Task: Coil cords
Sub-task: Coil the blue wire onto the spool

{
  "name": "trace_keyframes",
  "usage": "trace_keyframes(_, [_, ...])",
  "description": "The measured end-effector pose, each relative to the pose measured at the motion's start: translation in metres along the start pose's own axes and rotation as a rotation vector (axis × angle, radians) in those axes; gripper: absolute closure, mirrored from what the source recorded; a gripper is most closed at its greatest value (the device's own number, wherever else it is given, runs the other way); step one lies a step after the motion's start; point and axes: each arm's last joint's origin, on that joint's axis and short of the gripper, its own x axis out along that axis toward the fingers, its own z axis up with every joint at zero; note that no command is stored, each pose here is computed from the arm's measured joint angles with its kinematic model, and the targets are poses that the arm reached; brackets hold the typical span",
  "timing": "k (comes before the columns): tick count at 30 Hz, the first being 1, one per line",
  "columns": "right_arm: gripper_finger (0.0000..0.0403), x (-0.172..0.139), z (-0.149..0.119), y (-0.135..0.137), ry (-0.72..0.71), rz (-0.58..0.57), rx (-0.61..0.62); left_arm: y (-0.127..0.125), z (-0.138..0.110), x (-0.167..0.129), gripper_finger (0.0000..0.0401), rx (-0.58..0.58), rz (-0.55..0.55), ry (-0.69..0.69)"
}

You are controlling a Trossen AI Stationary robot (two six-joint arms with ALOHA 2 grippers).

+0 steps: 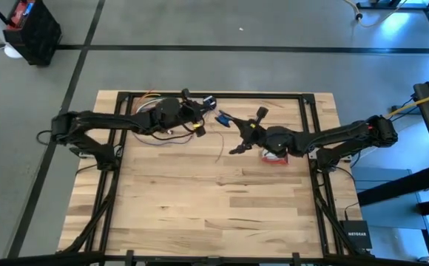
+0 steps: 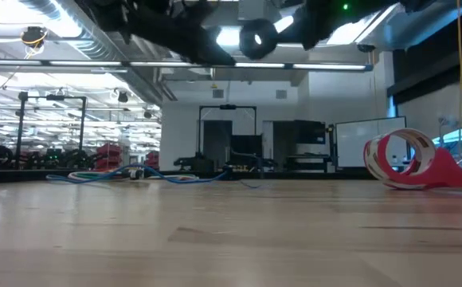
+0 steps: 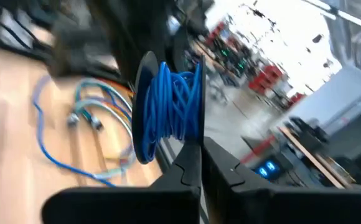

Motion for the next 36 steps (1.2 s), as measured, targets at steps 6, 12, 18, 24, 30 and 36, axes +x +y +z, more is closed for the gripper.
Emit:
trace_keyframes(6, [0.0402, 0.002, -0.009, 0.001, 0.081, -0.006, -0.009, 0.011, 0.014, -0.026, 0.0395, -0.011, -0.019, 0.021])
trace_keyframes(12, [0.0402, 0.023, -0.026, 0.005, 0.133, 0.014, 0.032, 0.007, 0.021, -0.037, 0.0394, -0.069, -0.061, 0.004])
trace_keyframes(18, [0.0402, 0.043, -0.043, 0.012, 0.161, 0.032, 0.039, 0.000, 0.024, -0.039, 0.0394, -0.097, -0.086, -0.005])
trace_keyframes(24, [0.0402, 0.048, -0.049, 0.020, 0.172, 0.050, 0.034, 0.001, 0.030, -0.038, 0.0394, -0.186, -0.076, -0.066])
trace_keyframes(30, [0.0403, 0.048, -0.046, 0.019, 0.148, 0.035, 0.072, -0.016, 0.022, -0.030, 0.0394, -0.195, -0.121, -0.026])
trace_keyframes(36, [0.0403, 0.048, -0.048, 0.019, 0.177, 0.017, 0.049, -0.020, 0.015, -0.031, 0.0389, -0.087, -0.145, 0.047])
